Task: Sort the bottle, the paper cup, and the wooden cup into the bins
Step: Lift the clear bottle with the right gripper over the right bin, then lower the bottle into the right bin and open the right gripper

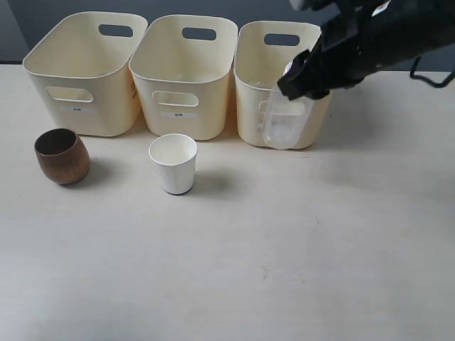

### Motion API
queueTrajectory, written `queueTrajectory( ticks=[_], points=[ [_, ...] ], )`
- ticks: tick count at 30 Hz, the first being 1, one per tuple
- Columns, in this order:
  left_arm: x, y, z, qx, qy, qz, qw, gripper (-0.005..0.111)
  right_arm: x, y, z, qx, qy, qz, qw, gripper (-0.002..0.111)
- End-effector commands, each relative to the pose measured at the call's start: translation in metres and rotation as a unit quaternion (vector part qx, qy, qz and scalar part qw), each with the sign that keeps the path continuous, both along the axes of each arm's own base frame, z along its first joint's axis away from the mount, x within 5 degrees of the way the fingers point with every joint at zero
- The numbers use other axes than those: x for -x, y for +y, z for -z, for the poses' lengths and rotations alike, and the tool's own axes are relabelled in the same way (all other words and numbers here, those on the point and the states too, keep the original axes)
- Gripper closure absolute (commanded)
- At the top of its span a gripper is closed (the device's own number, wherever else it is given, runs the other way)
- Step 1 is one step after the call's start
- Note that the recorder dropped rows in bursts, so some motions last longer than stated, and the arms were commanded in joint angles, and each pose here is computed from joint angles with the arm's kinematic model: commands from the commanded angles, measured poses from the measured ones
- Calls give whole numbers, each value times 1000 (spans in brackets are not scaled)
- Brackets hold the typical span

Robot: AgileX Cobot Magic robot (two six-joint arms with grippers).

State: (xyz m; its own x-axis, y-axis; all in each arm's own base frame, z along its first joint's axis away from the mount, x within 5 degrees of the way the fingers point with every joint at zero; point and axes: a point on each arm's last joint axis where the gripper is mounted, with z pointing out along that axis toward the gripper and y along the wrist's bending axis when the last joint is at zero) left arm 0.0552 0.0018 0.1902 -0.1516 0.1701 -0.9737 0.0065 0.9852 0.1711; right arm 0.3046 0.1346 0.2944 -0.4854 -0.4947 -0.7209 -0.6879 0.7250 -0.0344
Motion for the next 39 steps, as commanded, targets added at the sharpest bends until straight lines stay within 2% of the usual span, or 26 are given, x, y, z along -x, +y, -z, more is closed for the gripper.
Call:
queueTrajectory(
  ticks=[1,6,8,11,14,23,28,39],
  points=[
    [0,0,-2,2,-3,2,1000,107,25,-9,-62,-54,-96,12,994,109],
    [0,0,-2,2,-3,2,1000,107,34,-14,-103,-97,-162,35,981,109],
    [0,0,-2,2,-3,2,1000,107,22,-12,-101,-99,-173,47,979,109],
    [0,0,-2,2,-3,2,1000,107,-9,-3,-76,-79,-146,53,985,109],
    [0,0,-2,2,-3,2,1000,107,-50,6,-51,-64,-151,73,984,109],
    [0,0,-2,2,-3,2,1000,107,-122,30,3,-15,-96,62,993,109],
    [0,0,-2,2,-3,2,1000,107,-147,34,26,24,-82,70,994,109],
    [0,0,-2,2,-3,2,1000,107,-170,20,45,22,-11,95,995,109]
  ],
)
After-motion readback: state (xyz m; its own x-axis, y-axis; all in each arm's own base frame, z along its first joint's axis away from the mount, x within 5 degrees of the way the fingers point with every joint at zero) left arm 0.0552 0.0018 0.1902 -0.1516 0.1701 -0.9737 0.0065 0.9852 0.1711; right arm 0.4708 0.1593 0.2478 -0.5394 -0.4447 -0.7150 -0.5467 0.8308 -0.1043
